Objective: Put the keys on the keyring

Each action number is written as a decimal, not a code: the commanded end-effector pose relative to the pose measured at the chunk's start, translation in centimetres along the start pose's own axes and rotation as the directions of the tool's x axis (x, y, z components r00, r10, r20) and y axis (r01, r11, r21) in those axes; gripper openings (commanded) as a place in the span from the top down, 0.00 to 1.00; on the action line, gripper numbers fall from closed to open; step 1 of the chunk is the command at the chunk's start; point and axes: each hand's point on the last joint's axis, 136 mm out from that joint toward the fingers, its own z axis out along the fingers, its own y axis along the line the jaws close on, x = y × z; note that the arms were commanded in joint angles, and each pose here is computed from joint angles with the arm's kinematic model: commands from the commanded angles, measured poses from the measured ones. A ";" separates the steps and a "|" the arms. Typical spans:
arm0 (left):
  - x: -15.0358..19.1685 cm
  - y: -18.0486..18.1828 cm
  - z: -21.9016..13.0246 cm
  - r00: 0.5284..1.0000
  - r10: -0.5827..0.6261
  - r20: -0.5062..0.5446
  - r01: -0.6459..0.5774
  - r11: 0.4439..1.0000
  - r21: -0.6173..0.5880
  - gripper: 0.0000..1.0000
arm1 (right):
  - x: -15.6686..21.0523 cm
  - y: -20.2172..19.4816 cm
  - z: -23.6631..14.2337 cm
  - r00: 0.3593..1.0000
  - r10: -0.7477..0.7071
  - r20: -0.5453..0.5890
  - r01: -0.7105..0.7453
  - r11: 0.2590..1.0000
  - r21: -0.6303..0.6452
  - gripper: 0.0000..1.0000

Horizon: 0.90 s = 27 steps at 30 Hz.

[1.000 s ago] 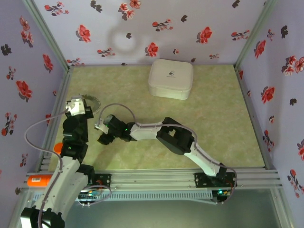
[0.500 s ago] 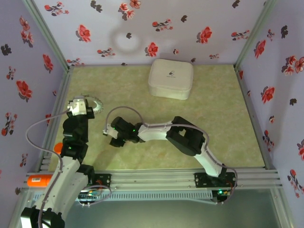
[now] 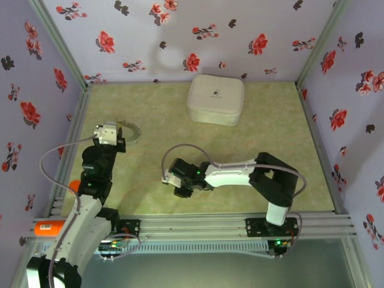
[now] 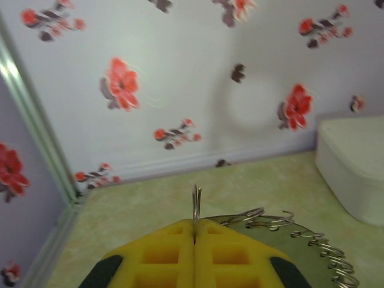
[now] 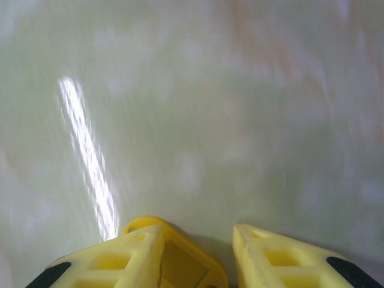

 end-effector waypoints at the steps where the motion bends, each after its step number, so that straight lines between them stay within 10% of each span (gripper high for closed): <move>1: -1.7 -2.5 0.0 0.999 -0.002 0.050 -0.005 0.989 0.146 1.00 | 5.4 -0.5 -1.2 0.990 0.087 -0.112 -0.081 0.995 0.055 0.66; 10: -1.0 -5.9 -0.3 0.999 0.001 0.034 -0.011 0.957 0.291 1.00 | 1.5 -1.4 -5.5 0.952 0.287 0.102 -0.296 0.952 0.080 0.49; 14: -0.5 -8.2 -0.6 0.999 0.023 0.022 -0.029 0.931 0.364 1.00 | -0.3 -3.6 -8.2 0.799 0.543 0.260 -0.582 0.807 0.103 0.48; 27: 0.4 -12.4 -2.2 0.997 0.081 0.018 -0.079 0.852 0.517 1.00 | 6.1 -5.2 -12.2 0.656 0.743 0.133 -0.744 0.608 0.279 0.52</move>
